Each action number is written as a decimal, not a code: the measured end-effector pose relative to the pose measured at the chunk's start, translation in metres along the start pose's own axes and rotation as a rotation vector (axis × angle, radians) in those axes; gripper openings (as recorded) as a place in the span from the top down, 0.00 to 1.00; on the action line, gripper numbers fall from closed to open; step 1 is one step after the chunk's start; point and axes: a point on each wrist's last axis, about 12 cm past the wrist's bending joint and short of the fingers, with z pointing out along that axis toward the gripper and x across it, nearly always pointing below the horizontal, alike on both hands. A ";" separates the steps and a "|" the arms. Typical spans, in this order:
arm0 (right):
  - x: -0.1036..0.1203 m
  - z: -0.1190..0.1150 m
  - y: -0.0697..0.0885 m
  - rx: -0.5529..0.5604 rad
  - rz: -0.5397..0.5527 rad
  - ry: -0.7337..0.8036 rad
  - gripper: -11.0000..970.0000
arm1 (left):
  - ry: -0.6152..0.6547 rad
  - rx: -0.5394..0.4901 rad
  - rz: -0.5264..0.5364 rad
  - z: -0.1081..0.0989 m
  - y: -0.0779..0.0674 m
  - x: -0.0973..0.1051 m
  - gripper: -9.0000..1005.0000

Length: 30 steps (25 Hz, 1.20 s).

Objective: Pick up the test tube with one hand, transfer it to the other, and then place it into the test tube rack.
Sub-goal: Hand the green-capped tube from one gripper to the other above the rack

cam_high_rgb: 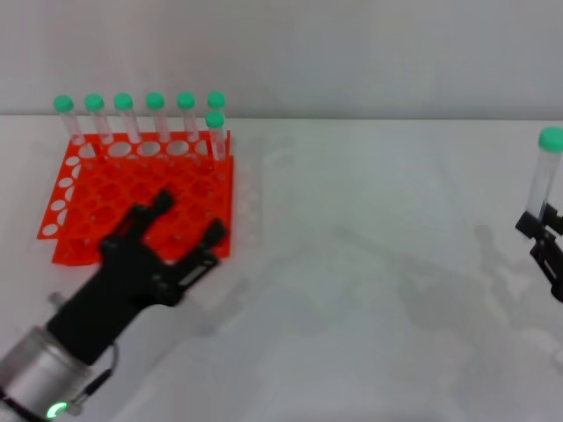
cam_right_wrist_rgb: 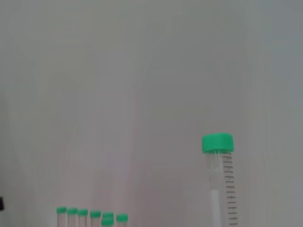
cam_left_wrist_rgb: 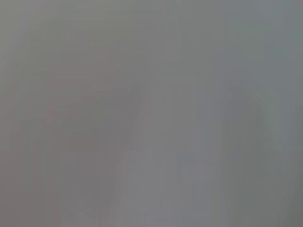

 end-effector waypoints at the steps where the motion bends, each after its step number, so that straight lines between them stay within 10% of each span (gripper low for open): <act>1: 0.004 -0.002 0.003 0.007 0.001 0.006 0.77 | 0.009 0.043 0.004 0.007 -0.004 0.001 0.16; 12: 0.017 0.000 0.026 -0.117 0.021 0.074 0.76 | 0.110 0.367 0.022 0.064 -0.046 0.007 0.16; 30: 0.021 0.007 0.042 -0.255 0.009 0.111 0.73 | 0.256 0.431 -0.145 0.105 -0.066 0.012 0.22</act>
